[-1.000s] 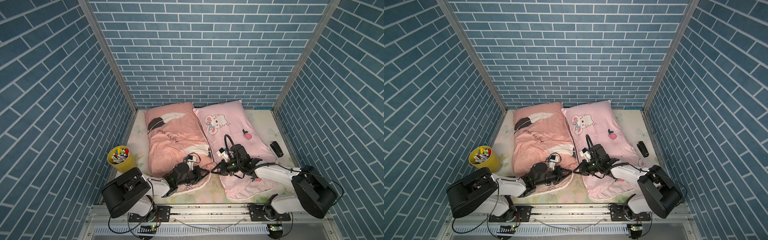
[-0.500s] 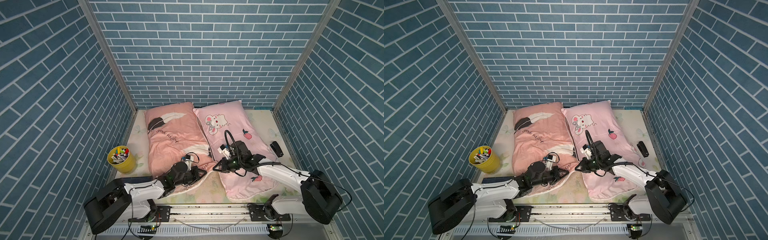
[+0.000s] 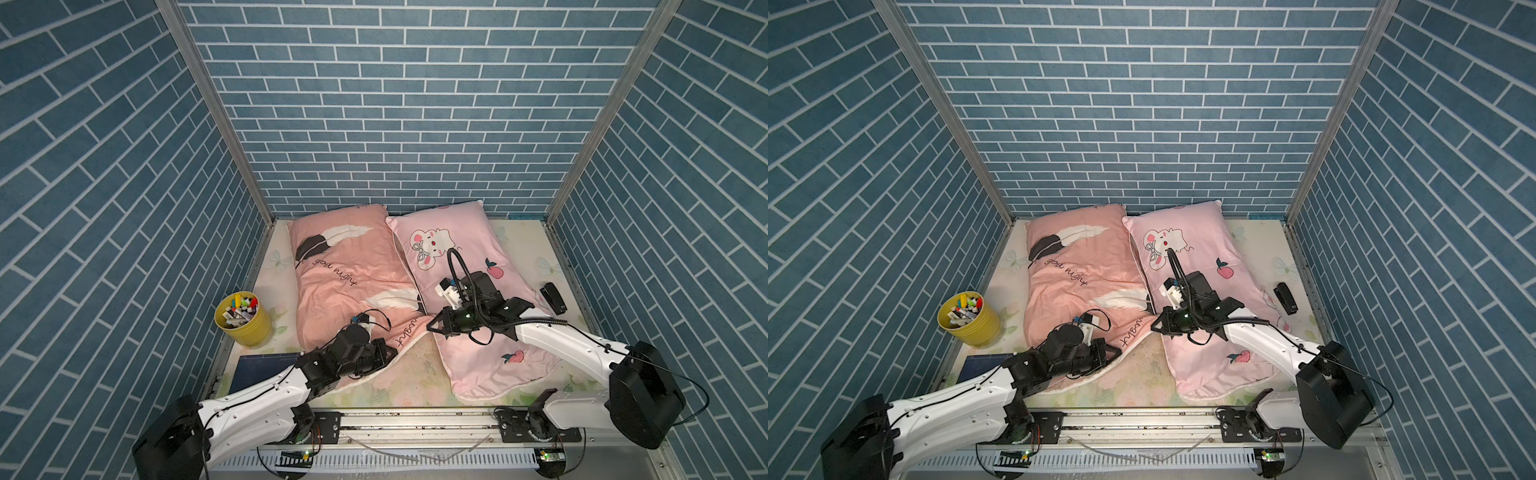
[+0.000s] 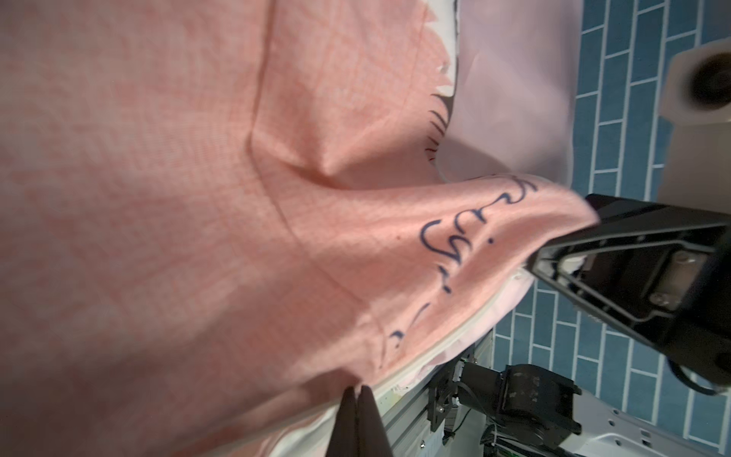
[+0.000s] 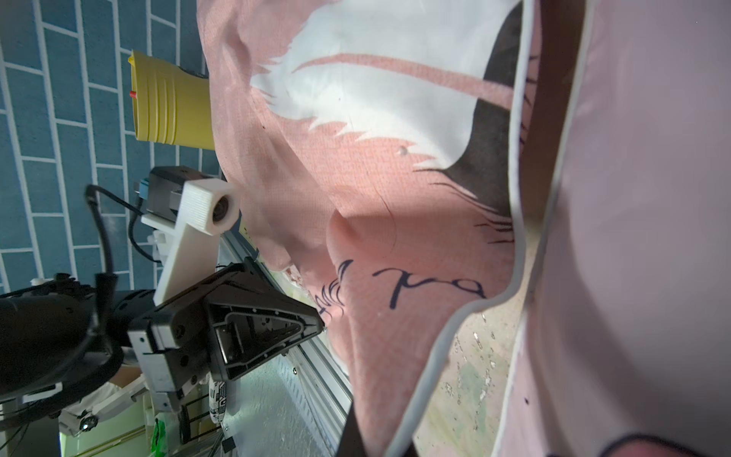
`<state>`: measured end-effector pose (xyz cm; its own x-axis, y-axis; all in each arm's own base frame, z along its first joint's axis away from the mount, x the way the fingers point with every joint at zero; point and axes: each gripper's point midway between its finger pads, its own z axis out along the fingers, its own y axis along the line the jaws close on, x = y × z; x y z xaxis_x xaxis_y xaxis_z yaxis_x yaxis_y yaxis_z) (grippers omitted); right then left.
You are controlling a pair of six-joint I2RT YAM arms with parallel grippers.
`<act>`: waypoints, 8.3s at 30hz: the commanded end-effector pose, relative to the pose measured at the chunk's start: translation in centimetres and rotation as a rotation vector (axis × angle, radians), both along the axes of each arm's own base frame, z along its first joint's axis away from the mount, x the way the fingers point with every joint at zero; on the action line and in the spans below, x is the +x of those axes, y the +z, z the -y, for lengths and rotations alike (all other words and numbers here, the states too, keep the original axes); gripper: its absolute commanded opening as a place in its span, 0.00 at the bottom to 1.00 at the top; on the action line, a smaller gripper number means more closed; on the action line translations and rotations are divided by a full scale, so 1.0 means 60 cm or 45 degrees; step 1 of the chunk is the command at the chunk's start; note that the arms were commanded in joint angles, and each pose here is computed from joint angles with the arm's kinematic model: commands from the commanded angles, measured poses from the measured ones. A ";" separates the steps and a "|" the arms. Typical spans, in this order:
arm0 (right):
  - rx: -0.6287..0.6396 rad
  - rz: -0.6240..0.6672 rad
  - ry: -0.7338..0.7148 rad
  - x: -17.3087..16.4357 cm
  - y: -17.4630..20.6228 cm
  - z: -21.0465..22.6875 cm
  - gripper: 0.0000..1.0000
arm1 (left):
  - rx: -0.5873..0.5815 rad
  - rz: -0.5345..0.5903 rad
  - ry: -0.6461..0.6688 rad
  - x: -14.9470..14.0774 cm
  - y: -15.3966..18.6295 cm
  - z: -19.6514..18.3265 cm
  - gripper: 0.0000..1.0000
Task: Zip up pillowcases
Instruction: Zip the zipper on the pillowcase, then place the pillowcase at the center of the board, then adjust the pillowcase at the center of the board, then pick up the pillowcase from the center of the board.
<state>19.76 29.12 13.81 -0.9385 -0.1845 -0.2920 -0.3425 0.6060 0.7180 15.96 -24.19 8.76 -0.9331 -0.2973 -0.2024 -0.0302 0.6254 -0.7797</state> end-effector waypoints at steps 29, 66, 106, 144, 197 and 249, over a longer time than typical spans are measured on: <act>-0.254 0.407 -0.186 0.126 0.032 0.023 0.00 | 0.808 -0.085 -0.032 -0.045 -0.042 -0.175 0.00; -0.220 0.503 -0.235 0.185 0.071 0.015 0.00 | 1.040 -0.189 0.126 -0.089 -0.086 -0.283 0.00; -1.018 0.351 -0.737 0.147 0.067 0.343 0.90 | 0.698 0.530 -0.325 0.229 0.078 0.146 0.84; -0.295 0.118 -0.257 0.188 0.035 0.076 0.67 | 0.579 0.544 -0.144 0.188 0.169 0.030 0.82; -0.163 -0.131 -0.956 0.143 -0.112 0.387 0.82 | 0.730 0.223 -0.198 0.451 -0.138 0.166 0.68; -0.060 -0.264 -0.911 -0.026 -0.026 0.341 0.00 | 0.505 0.239 -0.077 0.470 -0.099 0.135 0.81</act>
